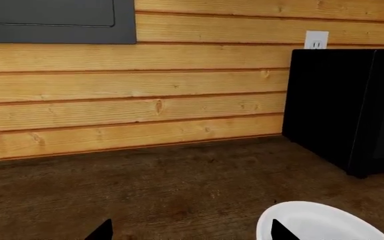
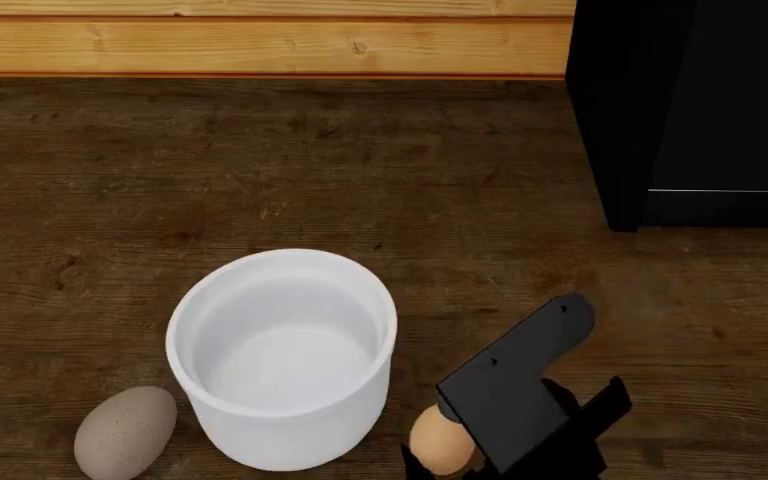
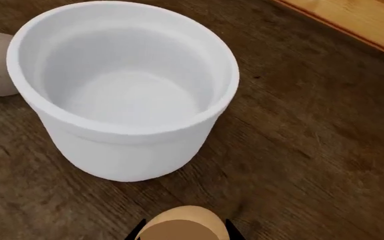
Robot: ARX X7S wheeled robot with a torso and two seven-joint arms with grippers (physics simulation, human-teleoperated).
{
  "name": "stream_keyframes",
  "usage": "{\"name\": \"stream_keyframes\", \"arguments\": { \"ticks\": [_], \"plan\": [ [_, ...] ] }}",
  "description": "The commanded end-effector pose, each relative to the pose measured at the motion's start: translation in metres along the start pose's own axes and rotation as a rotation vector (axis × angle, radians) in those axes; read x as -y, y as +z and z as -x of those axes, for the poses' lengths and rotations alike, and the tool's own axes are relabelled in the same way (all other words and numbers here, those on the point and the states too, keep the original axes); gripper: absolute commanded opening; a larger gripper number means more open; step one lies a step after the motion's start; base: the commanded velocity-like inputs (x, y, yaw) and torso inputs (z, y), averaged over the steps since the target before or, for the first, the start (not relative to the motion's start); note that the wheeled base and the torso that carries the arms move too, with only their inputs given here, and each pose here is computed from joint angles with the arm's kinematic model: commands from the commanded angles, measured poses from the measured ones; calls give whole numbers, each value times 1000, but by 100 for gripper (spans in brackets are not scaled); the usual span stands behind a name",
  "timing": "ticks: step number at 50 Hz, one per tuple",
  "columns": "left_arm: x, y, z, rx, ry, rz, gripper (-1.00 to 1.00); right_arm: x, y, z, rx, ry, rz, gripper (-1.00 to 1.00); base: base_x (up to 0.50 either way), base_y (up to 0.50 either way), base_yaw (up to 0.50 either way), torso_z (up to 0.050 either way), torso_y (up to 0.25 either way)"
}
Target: Place the eggs and milk next to the bowl.
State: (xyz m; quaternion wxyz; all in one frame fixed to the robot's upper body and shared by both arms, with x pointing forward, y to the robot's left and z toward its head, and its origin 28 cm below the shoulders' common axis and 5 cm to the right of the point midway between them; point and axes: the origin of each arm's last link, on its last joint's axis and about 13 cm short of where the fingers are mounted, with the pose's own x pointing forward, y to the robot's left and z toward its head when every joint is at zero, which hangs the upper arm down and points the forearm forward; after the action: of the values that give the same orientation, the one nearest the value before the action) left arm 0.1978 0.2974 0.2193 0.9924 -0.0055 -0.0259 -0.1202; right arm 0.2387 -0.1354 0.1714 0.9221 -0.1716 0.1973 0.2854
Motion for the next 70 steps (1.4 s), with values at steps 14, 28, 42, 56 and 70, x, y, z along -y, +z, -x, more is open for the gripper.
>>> {"name": "stream_keyframes", "arguments": {
  "ticks": [14,28,42,56,70],
  "plan": [
    [-4,-1,0,6,4,4,100,2,0,-17,9,34,-8,-100,0,0,0,0,0],
    [-5,0,2,6,13,1,100,4,-3,-26,6,44,-22,-100,0,0,0,0,0],
    [-7,1,5,6,24,-1,100,3,-4,-32,2,58,-26,-100,0,0,0,0,0],
    [-9,-1,8,2,36,0,100,4,-7,-42,-12,71,-24,-100,0,0,0,0,0],
    [-10,-1,9,-3,45,-1,100,4,-13,-48,-27,76,-32,-100,0,0,0,0,0]
  ]
}}
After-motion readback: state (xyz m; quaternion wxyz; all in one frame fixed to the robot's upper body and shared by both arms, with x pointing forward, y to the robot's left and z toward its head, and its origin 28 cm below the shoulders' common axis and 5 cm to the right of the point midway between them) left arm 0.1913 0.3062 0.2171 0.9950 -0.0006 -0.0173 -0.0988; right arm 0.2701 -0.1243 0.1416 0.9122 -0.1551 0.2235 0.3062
